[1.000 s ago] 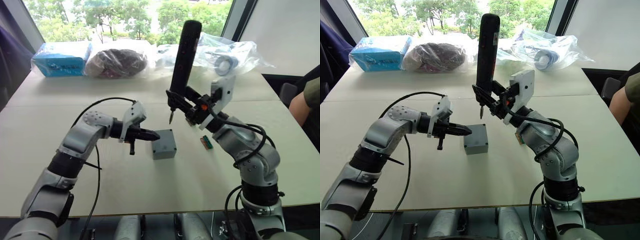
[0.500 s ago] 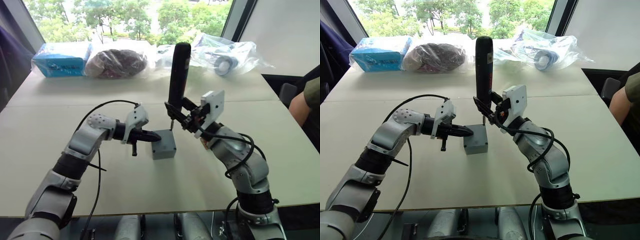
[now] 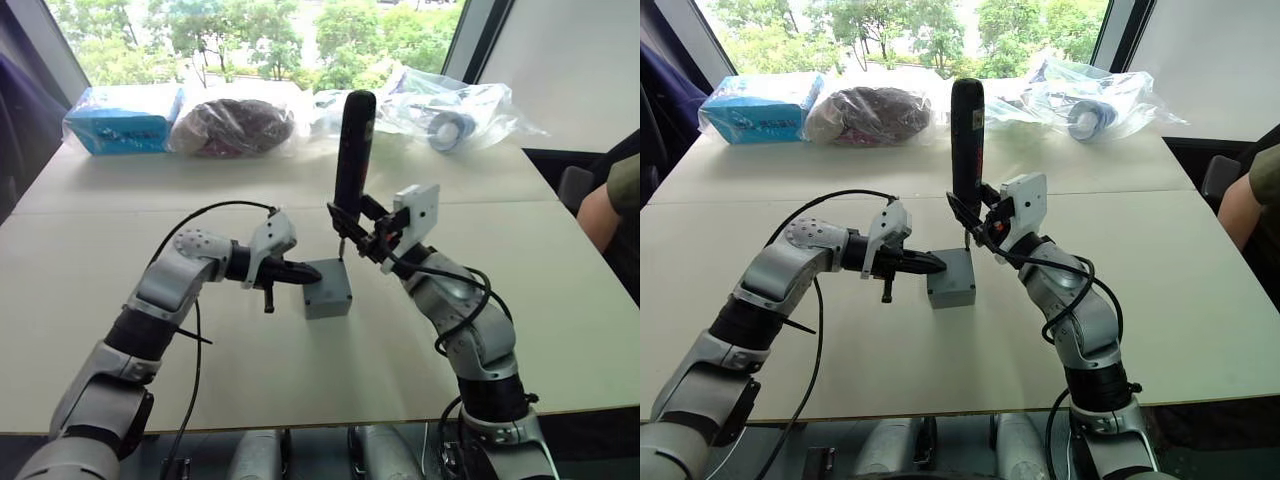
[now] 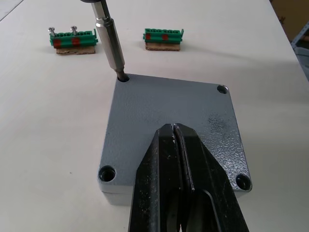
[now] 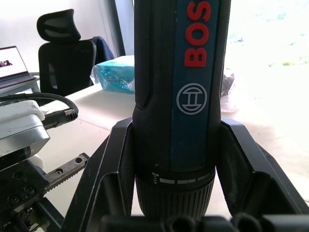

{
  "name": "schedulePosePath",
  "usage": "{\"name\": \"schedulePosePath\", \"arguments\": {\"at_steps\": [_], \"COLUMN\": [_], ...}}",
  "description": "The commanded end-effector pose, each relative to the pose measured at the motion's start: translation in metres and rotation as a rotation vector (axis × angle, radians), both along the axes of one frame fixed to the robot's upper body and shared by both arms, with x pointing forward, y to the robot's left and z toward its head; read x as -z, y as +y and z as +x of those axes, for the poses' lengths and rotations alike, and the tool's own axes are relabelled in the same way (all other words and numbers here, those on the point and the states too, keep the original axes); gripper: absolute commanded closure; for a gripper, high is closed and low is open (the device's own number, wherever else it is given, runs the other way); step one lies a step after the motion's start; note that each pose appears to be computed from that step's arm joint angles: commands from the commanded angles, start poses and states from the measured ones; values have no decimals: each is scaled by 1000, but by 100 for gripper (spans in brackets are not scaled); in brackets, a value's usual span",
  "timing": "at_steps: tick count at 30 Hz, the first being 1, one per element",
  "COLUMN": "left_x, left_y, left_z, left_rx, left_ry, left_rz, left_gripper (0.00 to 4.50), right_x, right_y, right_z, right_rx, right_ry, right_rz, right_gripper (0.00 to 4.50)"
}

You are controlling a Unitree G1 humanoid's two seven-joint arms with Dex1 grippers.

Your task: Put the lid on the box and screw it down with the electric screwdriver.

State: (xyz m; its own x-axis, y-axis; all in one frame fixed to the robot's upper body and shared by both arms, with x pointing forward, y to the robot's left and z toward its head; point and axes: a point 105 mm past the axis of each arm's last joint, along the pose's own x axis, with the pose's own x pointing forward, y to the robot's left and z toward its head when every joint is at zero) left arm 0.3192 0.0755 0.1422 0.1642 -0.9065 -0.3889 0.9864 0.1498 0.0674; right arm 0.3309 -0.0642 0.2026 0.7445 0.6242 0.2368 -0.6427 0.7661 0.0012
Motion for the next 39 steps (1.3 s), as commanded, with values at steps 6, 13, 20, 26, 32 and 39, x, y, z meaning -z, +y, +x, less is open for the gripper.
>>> {"name": "schedulePosePath", "arguments": {"at_steps": [6, 13, 20, 26, 32, 39], "left_x": [10, 17, 25, 28, 32, 32], "left_y": [5, 4, 9, 9, 8, 6], "left_z": [-1, -3, -1, -5, -9, -8], "left_rx": [-15, -13, -15, -9, -8, -8], "left_ry": [12, 25, 21, 39, 43, 30], "left_rz": [42, 52, 98, 97, 104, 105], "left_gripper": [450, 450, 450, 450, 450, 450], "right_x": [22, 53, 74, 85, 90, 101], "right_y": [-4, -8, -14, -16, -14, -20], "right_z": [-6, -7, -1, 4, 2, 5], "right_rx": [12, 66, 115, 142, 143, 178], "right_ry": [10, 95, 153, 221, 232, 268], "right_rz": [-52, -82, -146, -126, -127, -157], "right_gripper": [272, 272, 272, 272, 272, 272]}}
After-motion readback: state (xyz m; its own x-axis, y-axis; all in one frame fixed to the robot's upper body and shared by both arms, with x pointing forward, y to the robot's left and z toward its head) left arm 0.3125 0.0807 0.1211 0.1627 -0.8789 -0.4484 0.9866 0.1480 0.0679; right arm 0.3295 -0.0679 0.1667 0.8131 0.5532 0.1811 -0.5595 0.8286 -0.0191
